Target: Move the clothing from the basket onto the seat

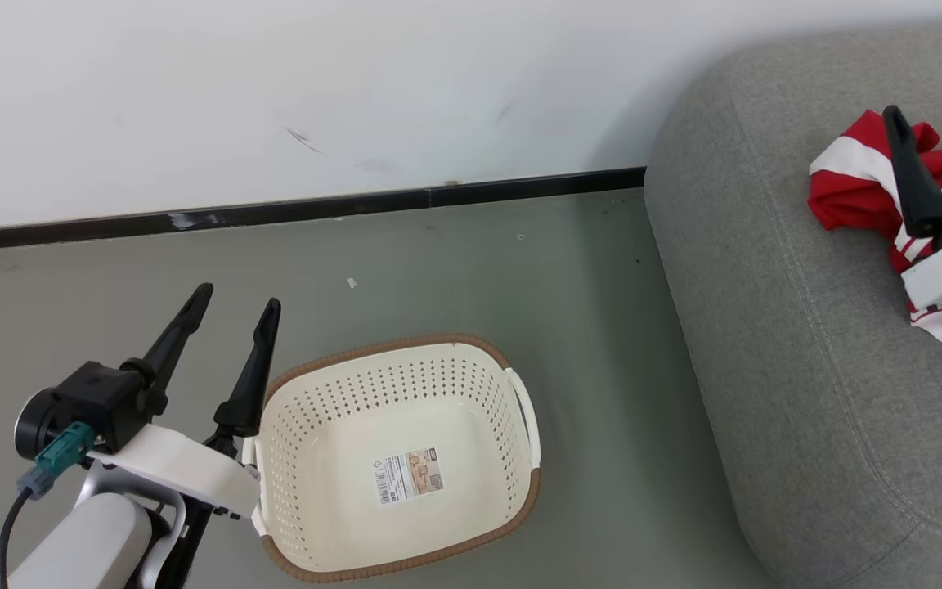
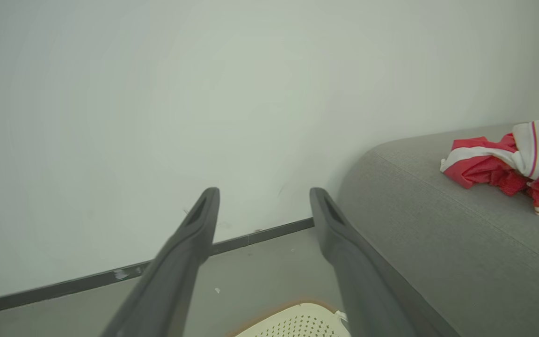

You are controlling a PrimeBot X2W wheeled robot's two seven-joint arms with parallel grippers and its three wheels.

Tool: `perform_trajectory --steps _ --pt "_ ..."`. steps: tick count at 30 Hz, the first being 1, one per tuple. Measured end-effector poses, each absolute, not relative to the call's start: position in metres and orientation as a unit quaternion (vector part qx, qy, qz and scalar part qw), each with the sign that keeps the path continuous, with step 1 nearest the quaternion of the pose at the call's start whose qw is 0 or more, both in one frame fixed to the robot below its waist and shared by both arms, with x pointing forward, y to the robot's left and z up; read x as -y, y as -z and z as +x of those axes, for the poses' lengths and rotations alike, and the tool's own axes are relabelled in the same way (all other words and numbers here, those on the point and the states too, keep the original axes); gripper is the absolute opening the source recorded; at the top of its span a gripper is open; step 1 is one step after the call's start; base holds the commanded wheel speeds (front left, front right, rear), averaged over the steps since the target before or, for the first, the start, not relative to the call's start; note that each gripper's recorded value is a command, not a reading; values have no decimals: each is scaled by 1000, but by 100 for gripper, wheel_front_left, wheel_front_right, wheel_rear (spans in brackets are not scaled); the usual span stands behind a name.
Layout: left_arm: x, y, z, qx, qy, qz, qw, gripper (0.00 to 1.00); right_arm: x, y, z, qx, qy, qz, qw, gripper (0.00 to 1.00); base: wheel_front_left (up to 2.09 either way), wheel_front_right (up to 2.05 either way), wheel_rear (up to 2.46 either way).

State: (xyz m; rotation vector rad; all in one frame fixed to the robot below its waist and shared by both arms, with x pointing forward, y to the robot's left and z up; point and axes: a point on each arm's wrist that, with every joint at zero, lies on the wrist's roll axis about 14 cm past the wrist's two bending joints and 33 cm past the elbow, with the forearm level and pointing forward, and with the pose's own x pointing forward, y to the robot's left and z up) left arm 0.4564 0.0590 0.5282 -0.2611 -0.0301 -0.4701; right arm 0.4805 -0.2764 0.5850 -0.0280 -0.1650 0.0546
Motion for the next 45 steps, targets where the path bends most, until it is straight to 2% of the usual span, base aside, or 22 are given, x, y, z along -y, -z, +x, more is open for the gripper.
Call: perform_trajectory --steps 8,36,45 --pt "-80 -529 442 14 200 -134 971 100 245 -569 469 76 -53 18 996 100 0 0 0" --pt "-136 -524 397 11 85 -176 981 100 189 -532 404 65 -56 131 988 100 0 0 0" --pt "-154 -528 389 30 56 -139 988 100 183 -525 387 60 -50 142 987 100 0 0 0"
